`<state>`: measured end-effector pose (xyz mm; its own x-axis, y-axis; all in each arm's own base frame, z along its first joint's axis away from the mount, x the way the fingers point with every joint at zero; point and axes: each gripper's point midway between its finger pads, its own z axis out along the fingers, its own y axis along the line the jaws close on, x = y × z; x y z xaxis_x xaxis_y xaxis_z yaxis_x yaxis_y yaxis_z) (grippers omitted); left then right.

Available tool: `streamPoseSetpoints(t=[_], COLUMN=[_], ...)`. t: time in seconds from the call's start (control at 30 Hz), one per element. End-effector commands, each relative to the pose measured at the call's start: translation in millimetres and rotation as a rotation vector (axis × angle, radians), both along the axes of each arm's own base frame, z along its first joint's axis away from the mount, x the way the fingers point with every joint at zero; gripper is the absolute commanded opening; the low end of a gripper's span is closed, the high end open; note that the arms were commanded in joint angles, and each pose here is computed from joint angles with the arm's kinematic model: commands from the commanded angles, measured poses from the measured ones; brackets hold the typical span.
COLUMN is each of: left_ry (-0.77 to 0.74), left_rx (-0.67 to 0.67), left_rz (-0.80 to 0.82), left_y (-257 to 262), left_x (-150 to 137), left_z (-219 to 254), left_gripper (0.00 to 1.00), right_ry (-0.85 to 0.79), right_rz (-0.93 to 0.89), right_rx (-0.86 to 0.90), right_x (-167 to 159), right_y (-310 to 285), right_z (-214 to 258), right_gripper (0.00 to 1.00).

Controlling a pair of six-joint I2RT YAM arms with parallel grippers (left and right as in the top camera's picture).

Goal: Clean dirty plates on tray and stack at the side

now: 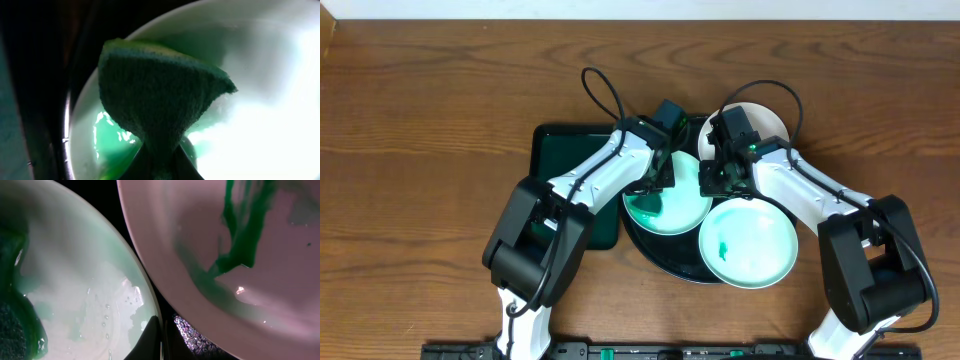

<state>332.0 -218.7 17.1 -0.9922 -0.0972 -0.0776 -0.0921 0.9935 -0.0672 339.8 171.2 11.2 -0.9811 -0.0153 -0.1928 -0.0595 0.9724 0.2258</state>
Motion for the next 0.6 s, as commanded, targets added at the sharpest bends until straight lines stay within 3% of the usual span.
streamPoseSetpoints(t=[0.0, 0.33, 0.57], left_ry=[0.091, 0.095, 0.144], left_rx=[-0.06, -0.087, -0.365], left_rz=[-0.062, -0.067, -0.18], left_y=[-14.8, -19.7, -66.0], left_x=[-17.4, -18.1, -26.1], left_z=[-18.2, -18.9, -1.1], left_gripper=[0.07, 0.07, 0.07], right_ry=[0.005, 0.008, 0.013], right_rz=[-0.001, -0.001, -0.001], right_rx=[0.024, 0.023, 0.021], right_x=[-3.7, -4.4, -5.5], right_y=[4.6, 4.4, 3.9], right_z=[3.9, 3.7, 3.4], right_gripper=[0.01, 0.01, 0.01])
